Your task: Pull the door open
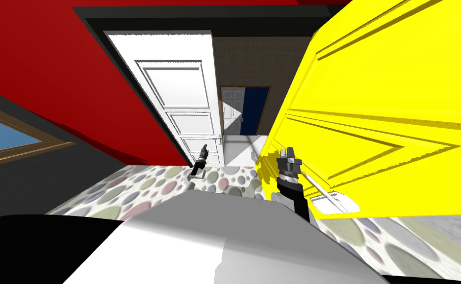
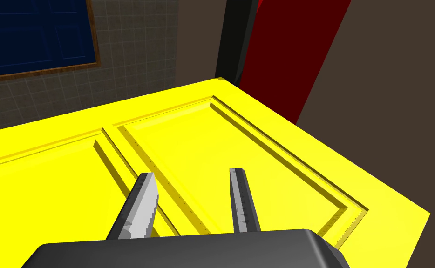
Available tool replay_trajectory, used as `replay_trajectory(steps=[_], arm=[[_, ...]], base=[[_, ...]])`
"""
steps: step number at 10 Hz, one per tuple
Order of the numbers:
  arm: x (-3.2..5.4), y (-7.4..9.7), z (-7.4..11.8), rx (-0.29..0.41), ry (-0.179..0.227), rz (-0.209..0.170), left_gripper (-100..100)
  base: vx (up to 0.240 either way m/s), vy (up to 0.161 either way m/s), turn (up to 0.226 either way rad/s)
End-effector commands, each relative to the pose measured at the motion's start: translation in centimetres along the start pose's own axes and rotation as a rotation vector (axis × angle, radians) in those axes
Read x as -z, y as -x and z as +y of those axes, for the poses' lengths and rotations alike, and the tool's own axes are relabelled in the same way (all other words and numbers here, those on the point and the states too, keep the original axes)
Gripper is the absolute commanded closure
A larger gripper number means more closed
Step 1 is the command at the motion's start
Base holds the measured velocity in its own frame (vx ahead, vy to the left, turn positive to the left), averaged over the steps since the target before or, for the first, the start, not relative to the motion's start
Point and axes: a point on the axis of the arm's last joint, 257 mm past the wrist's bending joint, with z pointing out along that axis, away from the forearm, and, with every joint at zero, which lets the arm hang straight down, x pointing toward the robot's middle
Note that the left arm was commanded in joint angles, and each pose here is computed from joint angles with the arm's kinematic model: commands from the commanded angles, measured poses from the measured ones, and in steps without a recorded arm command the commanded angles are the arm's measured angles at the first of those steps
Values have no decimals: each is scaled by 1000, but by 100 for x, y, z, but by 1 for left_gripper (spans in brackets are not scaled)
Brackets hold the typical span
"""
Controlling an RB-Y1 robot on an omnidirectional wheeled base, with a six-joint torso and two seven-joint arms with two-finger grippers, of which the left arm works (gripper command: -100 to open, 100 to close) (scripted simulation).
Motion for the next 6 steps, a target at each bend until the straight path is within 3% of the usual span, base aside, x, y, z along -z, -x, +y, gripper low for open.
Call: replay_trajectory(steps=[1,6], arm=[[-11,26,75,4,12,-1,-100],[-100,78,385,33,81,-10,-100]], base=[[67,1,-6],[81,13,-19]])
